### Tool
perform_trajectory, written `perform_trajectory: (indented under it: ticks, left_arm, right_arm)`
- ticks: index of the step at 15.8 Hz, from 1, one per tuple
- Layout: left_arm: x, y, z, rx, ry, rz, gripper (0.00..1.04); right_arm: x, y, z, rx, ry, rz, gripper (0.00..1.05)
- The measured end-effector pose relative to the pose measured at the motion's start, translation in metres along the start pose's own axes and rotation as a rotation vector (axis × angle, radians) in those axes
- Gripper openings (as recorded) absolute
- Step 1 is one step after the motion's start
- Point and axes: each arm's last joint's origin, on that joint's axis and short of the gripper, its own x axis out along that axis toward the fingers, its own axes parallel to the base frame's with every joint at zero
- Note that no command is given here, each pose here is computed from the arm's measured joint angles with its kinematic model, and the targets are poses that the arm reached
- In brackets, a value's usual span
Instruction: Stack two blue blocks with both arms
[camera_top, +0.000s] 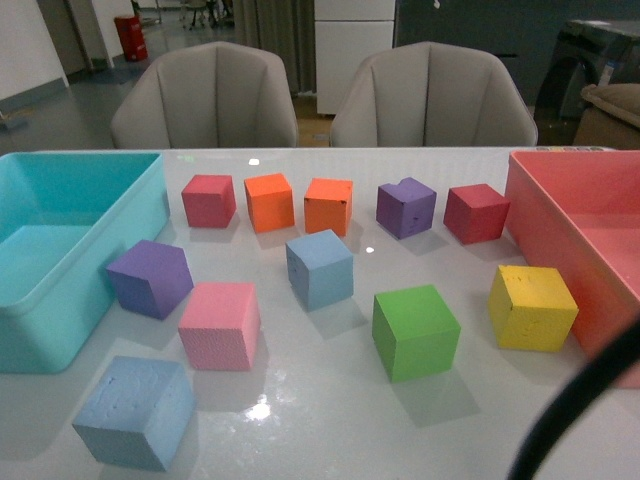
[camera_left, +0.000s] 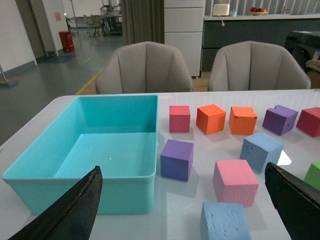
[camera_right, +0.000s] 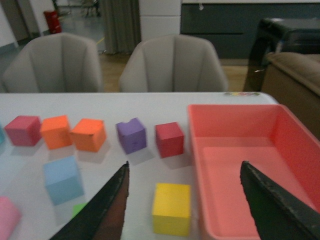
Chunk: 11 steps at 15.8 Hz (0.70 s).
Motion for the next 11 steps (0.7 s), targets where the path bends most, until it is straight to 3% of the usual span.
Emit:
perform_trajectory:
  ticks: [3, 5, 11]
  left_arm:
    - [0.000, 0.000, 0.000, 0.000, -0.001, -0.002, 0.98]
    - [0.000, 0.000, 0.000, 0.000, 0.000, 0.000, 0.98]
    - [0.000, 0.000, 0.000, 0.000, -0.001, 0.000, 0.98]
  right_arm:
    - [-0.029, -0.063, 0.001, 0.003, -0.084, -0.032, 0.32]
    - [-0.044, -0.072, -0.018, -0.004, -0.050, -0.028, 0.05]
    - [-0.067, -0.071, -0.032, -0.008, -0.063, -0.022, 0.02]
